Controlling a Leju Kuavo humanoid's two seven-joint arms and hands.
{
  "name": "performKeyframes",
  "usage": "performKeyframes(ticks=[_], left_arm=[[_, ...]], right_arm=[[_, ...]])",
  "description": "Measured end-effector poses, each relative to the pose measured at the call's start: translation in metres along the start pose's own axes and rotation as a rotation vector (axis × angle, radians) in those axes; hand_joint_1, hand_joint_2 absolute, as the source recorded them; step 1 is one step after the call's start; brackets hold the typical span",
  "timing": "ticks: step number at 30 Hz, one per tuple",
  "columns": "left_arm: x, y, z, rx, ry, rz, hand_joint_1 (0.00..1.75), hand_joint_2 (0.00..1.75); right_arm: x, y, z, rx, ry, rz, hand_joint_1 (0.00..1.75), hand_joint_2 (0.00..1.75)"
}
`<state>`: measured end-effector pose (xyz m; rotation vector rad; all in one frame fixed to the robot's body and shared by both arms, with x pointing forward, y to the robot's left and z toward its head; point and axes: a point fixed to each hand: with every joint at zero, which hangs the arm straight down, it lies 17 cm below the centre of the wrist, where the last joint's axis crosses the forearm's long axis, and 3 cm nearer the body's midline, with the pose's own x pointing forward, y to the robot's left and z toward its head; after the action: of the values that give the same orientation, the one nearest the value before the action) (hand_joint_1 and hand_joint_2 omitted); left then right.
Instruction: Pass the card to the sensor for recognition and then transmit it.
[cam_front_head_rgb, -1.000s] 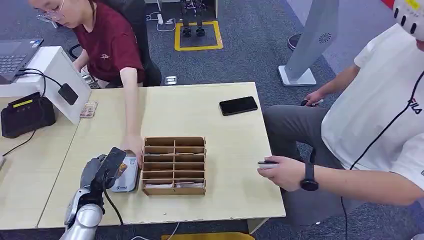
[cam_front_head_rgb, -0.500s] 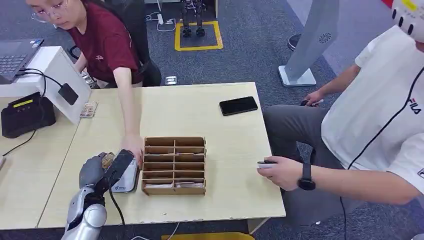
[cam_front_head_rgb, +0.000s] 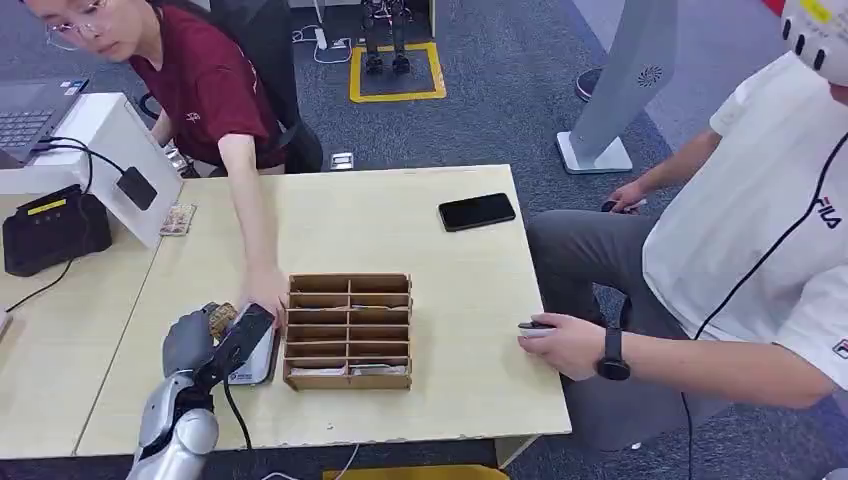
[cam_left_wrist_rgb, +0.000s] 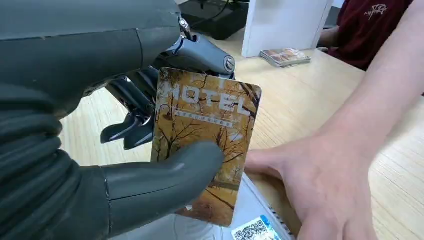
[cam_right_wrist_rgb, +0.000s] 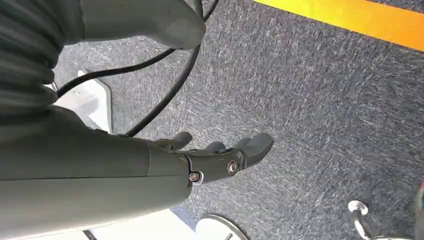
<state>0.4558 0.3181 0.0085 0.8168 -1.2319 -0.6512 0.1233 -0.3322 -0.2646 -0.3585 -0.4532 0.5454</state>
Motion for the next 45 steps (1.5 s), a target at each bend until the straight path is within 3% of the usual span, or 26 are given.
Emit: performKeyframes(ticks=[11, 18, 23, 30, 37, 40, 43, 45], left_arm=[[0.006, -0.017, 0.004, -0.037, -0.004, 0.055, 1.75, 1.75], [0.034, -0.02, 0.008, -0.128, -0.064, 0.432, 1.75, 1.75], [0.046, -0.001, 0.007, -0.104, -0.099, 0.523, 1.75, 1.75], [0.069, 0.066, -0.008, -0.016, -0.2, 0.729, 1.75, 1.75], [0.104, 0.153, -0.016, 0.112, -0.374, 0.913, 1.75, 1.75], [0.114, 0.188, -0.015, 0.252, -0.439, 0.776, 1.75, 1.75], [0.124, 0.223, -0.012, 0.457, -0.47, 0.438, 1.75, 1.75], [0.132, 0.23, -0.012, 0.485, -0.493, 0.387, 1.75, 1.75]], right_arm=[[0.002, 0.0, 0.0, -0.001, -0.01, 0.013, 0.0, 1.75], [0.002, -0.002, 0.0, -0.013, -0.012, 0.017, 0.0, 1.75], [0.001, -0.002, 0.0, -0.013, -0.012, 0.018, 0.0, 1.75], [0.003, -0.004, 0.0, -0.026, -0.02, 0.021, 0.0, 1.75], [0.004, -0.004, 0.0, -0.027, -0.023, 0.022, 0.0, 1.75], [0.005, -0.003, 0.0, -0.025, -0.027, 0.022, 0.0, 1.75], [0.006, -0.002, 0.0, -0.018, -0.032, 0.021, 0.0, 1.75], [0.008, -0.003, -0.001, -0.018, -0.036, 0.024, 0.0, 1.75]])
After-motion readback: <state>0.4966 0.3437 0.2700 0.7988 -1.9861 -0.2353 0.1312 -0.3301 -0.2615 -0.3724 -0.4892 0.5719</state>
